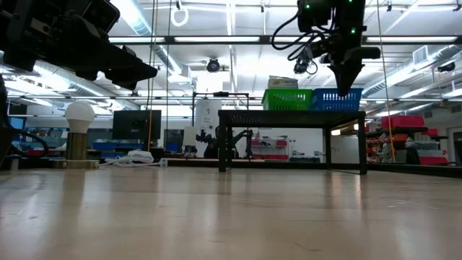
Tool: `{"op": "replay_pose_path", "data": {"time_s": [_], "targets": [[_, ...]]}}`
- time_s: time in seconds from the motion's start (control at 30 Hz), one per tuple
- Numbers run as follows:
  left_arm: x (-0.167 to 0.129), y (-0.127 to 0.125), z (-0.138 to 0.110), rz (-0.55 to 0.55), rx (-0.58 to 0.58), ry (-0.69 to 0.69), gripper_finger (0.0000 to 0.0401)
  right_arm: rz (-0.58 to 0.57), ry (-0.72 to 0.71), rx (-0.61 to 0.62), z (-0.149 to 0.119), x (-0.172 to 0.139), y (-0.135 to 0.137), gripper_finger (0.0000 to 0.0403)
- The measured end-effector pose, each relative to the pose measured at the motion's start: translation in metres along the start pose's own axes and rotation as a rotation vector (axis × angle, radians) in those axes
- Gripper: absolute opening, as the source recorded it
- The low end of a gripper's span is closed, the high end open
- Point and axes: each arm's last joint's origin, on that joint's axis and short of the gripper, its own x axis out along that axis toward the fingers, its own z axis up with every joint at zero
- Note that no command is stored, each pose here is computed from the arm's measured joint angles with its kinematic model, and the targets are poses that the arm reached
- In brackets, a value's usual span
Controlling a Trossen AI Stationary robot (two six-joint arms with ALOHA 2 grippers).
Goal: Pick & Place Office Desk Supplies
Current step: Put the blue bin on the shelf, then put the black bin into the shelf
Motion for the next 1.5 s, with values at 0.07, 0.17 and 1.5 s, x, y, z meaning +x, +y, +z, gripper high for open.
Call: {"op": "replay_pose_path", "data": {"time_s": [0.07, 0.17, 1.5], "targets": [[0.000, 0.000, 0.000, 0.000, 0.000, 0.000, 0.0213, 0.000, 0.000, 0.000, 0.000, 0.000, 0.000, 0.0008], [0.000, 0.000, 0.000, 0.000, 0.002, 0.000, 0.0213, 0.001, -0.001, 0.004, 0.000, 0.000, 0.000, 0.0008], [0.000, 0.000, 0.004, 0.003, 0.027, -0.040, 0.0213, -0.055, -0.132, 0.079, -0.004, -0.026, -0.005, 0.0208]]}}
